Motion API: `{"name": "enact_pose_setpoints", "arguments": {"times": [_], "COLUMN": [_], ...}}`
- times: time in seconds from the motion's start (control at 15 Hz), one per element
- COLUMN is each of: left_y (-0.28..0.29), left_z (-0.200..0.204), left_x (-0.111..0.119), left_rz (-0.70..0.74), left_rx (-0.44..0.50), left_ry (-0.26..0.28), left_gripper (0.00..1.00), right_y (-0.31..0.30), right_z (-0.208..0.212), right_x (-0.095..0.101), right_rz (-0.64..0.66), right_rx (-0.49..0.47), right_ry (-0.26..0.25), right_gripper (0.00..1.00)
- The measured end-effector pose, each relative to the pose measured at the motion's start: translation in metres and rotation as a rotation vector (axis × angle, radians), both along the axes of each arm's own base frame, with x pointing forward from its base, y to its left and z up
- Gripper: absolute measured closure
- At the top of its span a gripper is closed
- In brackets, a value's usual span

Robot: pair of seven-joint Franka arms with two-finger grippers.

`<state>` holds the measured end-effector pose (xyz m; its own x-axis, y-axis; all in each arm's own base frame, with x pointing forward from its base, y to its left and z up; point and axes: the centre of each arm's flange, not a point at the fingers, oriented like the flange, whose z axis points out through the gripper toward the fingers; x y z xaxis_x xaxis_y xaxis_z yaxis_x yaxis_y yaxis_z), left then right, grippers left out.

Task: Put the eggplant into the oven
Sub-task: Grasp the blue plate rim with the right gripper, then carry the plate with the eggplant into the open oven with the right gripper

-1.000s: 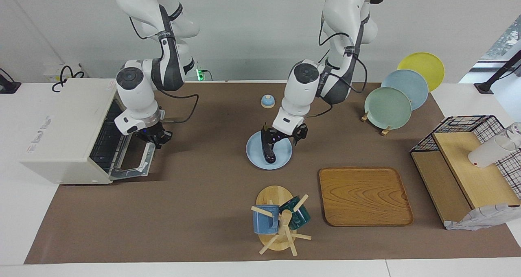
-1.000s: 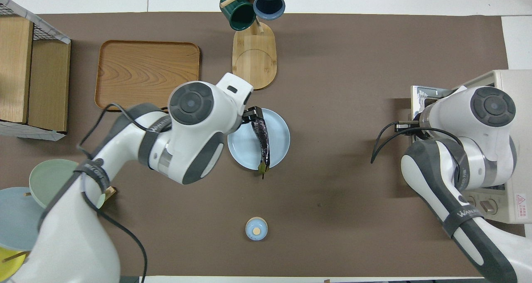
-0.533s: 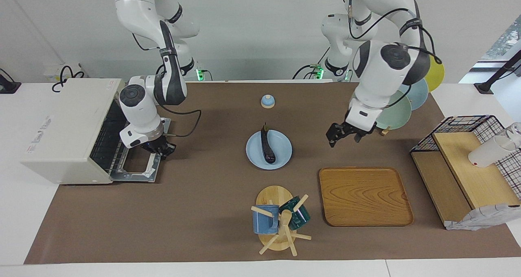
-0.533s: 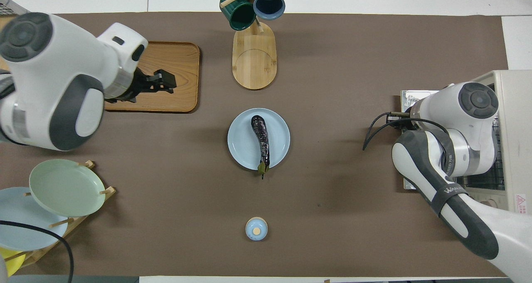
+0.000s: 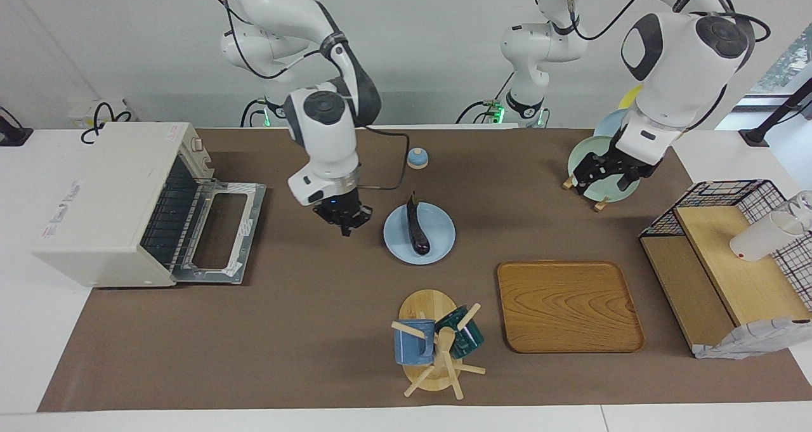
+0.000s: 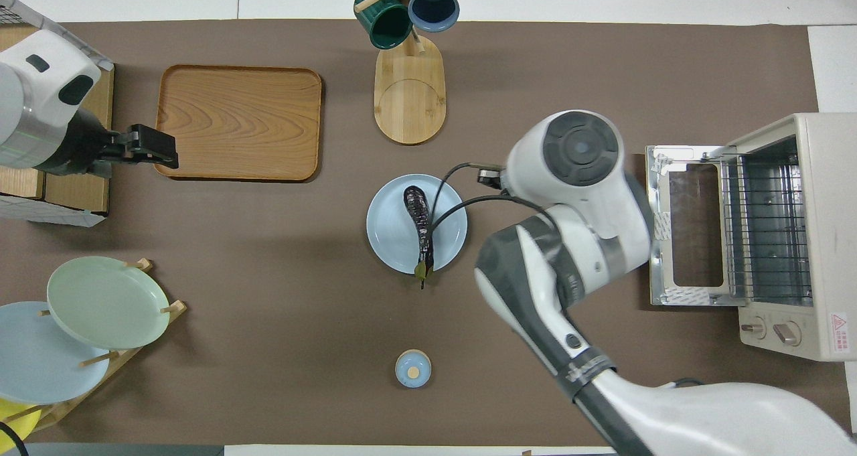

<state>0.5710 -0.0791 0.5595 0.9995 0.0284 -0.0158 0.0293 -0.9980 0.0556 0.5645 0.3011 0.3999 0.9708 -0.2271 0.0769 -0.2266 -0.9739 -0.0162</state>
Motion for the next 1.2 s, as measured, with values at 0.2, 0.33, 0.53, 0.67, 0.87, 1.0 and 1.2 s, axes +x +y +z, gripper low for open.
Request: {"name": "enact_pose_setpoints", "arguments": {"times": [0.2,0.33,0.53,0.67,0.87,1.0,1.2], "left_y": [0.003,0.007,0.008,0.006,0.005,0.008,0.009], "left_z": [0.007,0.003,-0.003,-0.002,0.003,0.009,0.015], "left_x": [-0.016,-0.024,-0.031,-0.03,-0.029,-0.028,-0.029], "left_rz": [-0.03,-0.051,-0.068,-0.071,-0.072,-0.068,-0.066], "left_rx": [0.006,0.008,0.009,0.008,0.007,0.006,0.005], "left_ry": [0.04,0.055,0.067,0.055,0.041,0.03,0.023], "left_gripper": [0.0,0.0,0.0,0.0,0.0,0.0,0.0], "right_y": [0.112,0.156,0.183,0.186,0.184,0.185,0.2], "right_z": [-0.002,-0.019,-0.043,-0.056,-0.073,-0.086,-0.104], "right_x": [-0.021,-0.032,-0.046,-0.049,-0.05,-0.052,-0.07], "right_rz": [-0.041,-0.01,0.056,0.109,0.164,0.181,0.219], "right_rx": [0.016,0.034,0.025,-0.002,0.001,0.008,0.015], "right_ry": [-0.018,-0.04,-0.077,-0.12,-0.142,-0.148,-0.135], "right_gripper": [0.7,0.49,0.48,0.45,0.45,0.46,0.46]}}
